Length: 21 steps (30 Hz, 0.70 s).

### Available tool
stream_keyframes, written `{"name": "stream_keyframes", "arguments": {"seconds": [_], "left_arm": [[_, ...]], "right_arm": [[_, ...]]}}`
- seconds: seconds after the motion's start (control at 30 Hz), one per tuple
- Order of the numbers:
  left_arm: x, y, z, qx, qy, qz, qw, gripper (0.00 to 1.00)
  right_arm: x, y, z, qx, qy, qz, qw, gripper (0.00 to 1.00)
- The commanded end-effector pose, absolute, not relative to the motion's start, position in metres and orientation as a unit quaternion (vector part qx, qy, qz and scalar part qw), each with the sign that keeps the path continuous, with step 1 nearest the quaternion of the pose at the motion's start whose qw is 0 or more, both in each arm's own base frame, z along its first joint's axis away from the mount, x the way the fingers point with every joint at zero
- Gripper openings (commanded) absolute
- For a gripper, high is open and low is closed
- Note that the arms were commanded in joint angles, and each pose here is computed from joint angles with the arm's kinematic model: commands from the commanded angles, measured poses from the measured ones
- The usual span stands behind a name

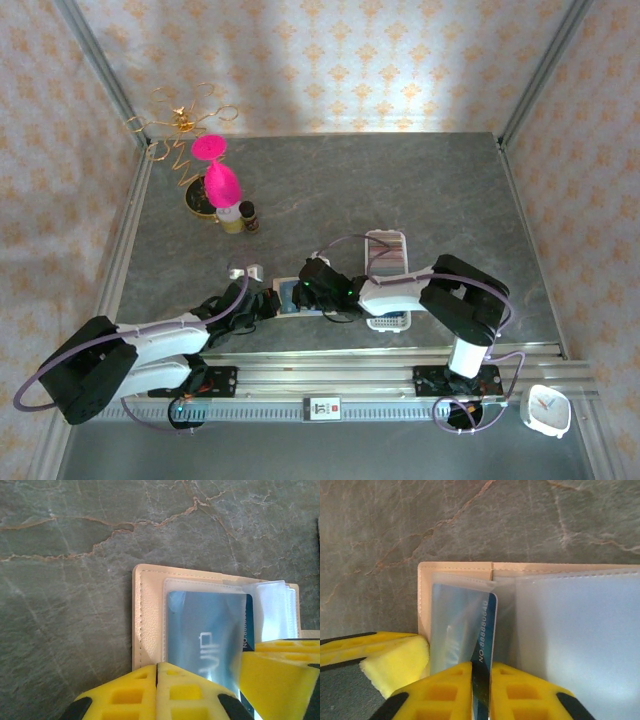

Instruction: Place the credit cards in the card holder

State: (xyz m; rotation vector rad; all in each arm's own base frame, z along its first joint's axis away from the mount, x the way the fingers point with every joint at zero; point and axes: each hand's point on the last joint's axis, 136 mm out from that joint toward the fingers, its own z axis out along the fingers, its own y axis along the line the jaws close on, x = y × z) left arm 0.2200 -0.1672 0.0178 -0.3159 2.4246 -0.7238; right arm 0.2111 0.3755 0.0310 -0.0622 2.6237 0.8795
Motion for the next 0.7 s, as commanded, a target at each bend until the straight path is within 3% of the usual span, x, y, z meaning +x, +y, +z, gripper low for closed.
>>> {"name": "stream_keyframes", "arguments": {"seconds": [0.0, 0.2, 0.43, 0.67], "left_arm": [[0.214, -0.171, 0.012, -0.106, 0.915, -0.273, 0.276, 0.06], [0.213, -0.169, 0.013, -0.107, 0.915, -0.272, 0.278, 0.07], [0.213, -0.169, 0.013, -0.105, 0.915, -0.273, 0.279, 0.06], [0.213, -0.170, 0.014, -0.104, 0.915, -0.274, 0.279, 0.06]], "right_arm": [[0.214, 0.361, 0.027, -0.024, 0.942, 0.264, 0.205, 0.18], [0.214, 0.350, 0.033, -0.017, 0.944, 0.250, 0.213, 0.21], [0.210, 0.336, 0.048, -0.006, 0.938, 0.257, 0.231, 0.38], [0.206, 0.309, 0.047, 0.027, 0.941, 0.235, 0.241, 0.40]]}}
